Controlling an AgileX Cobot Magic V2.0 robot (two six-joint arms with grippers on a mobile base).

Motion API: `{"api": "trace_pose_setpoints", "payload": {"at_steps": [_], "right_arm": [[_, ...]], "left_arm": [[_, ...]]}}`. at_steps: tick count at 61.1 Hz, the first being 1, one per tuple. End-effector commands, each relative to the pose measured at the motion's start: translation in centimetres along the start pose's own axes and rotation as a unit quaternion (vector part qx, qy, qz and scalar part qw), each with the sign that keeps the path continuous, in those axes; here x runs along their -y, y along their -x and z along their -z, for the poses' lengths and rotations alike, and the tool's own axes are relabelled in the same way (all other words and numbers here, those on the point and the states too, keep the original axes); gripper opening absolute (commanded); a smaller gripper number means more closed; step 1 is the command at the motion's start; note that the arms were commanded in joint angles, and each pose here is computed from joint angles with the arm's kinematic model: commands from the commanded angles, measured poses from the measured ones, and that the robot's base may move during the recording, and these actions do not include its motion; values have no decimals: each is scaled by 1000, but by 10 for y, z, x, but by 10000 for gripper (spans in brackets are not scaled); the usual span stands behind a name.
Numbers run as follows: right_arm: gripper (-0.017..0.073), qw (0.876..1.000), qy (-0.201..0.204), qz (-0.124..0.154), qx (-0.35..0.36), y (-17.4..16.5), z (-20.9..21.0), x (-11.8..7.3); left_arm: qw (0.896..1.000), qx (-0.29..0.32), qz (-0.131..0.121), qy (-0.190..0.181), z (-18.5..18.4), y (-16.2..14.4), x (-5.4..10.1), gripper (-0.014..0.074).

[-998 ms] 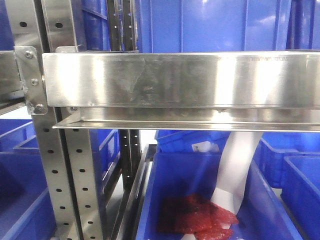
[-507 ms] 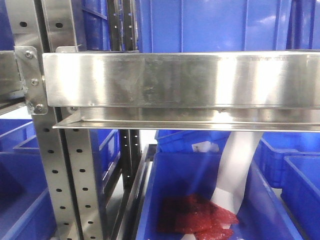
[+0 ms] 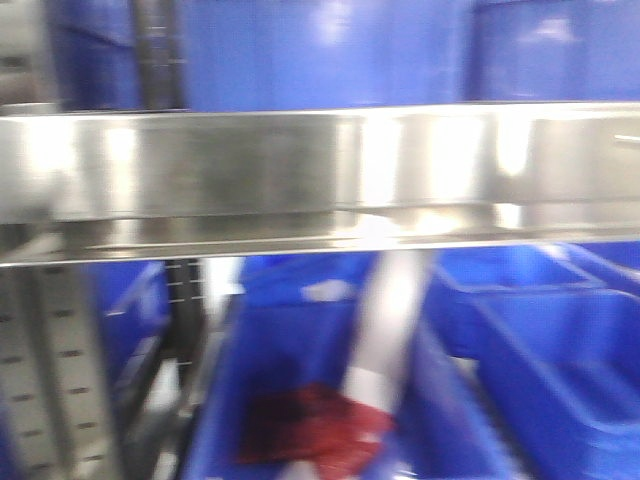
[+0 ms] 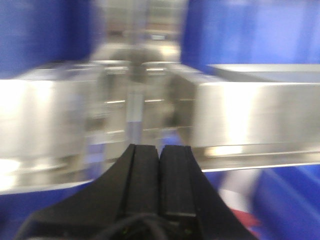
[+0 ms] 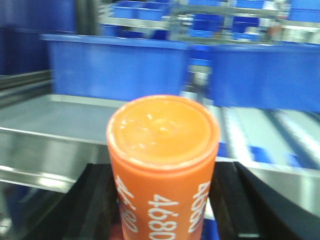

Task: Grab orange capacitor from left shelf to right conveyor
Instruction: 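Drive the base away from the shelf across the floor, holding the capacitor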

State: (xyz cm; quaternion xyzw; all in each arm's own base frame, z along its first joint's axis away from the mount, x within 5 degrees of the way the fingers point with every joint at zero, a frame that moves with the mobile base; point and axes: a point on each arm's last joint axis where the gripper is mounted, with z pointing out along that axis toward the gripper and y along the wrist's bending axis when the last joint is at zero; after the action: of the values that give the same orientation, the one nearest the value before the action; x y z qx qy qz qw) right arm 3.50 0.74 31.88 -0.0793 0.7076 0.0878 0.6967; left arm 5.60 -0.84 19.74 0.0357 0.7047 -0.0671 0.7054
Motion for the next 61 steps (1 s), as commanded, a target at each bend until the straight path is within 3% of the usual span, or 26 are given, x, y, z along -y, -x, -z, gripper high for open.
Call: {"api": "trace_pose_setpoints", "payload": {"at_steps": [1, 61], "right_arm": [[113, 999, -2, 8, 53, 16, 2, 0], [113, 999, -2, 8, 53, 16, 2, 0]], "left_arm": [[999, 51, 3, -1, 1, 10, 0, -127], [999, 52, 2, 4, 1, 10, 0, -127]]}}
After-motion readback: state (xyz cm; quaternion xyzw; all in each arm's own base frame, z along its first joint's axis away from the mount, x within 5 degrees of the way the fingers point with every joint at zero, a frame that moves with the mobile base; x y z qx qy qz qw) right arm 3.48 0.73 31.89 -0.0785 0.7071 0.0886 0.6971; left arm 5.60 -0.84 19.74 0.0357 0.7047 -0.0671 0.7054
